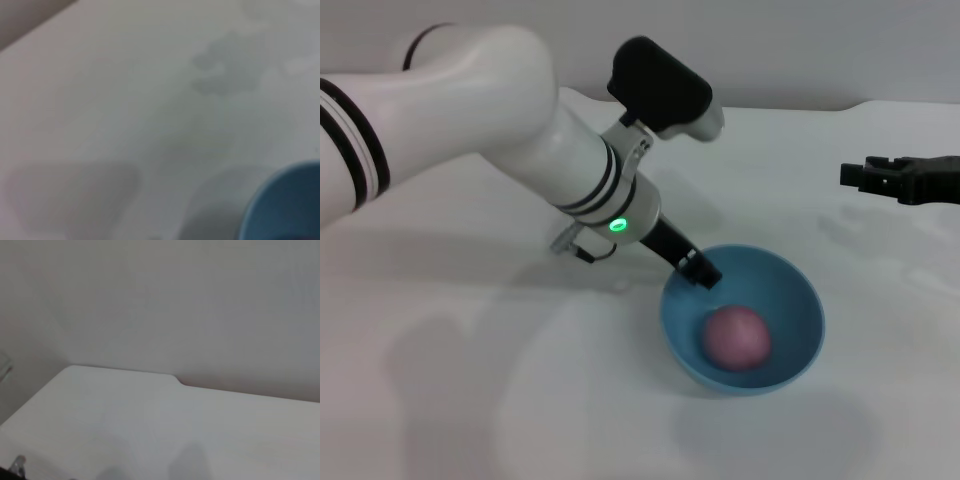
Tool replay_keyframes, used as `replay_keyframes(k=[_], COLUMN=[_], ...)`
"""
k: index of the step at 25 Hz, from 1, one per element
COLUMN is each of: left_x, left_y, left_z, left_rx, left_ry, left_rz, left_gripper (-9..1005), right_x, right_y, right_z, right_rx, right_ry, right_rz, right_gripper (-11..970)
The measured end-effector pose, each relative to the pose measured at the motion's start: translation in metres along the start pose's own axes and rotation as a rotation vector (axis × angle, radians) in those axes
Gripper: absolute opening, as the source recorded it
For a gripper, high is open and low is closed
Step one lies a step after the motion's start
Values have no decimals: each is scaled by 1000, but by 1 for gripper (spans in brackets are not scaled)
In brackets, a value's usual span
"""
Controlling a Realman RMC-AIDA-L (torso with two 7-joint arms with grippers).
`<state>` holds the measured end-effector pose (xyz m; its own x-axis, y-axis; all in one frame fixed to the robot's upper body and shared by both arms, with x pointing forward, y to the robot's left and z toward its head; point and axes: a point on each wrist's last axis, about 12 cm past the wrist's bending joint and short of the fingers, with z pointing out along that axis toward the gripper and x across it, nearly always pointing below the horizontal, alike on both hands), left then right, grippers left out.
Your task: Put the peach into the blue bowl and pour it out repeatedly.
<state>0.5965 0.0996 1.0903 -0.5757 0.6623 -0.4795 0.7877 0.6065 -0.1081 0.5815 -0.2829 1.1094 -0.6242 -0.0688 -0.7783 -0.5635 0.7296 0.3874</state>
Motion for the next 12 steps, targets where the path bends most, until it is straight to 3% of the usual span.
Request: replay_keyframes(k=[4, 12], left_x=[-8, -1], left_y=[14, 59], left_z=[-12, -44], left_rx=[-14, -45], left_ry=[-65, -279], left_rz=[-62, -209], left_gripper=[541, 634], right_x=[-1, 2], right_y=[-1, -6], right_z=[0, 0], right_rx=[6, 13], right_ry=[-6, -133], right_rz=[1, 62], right_gripper=[486, 486])
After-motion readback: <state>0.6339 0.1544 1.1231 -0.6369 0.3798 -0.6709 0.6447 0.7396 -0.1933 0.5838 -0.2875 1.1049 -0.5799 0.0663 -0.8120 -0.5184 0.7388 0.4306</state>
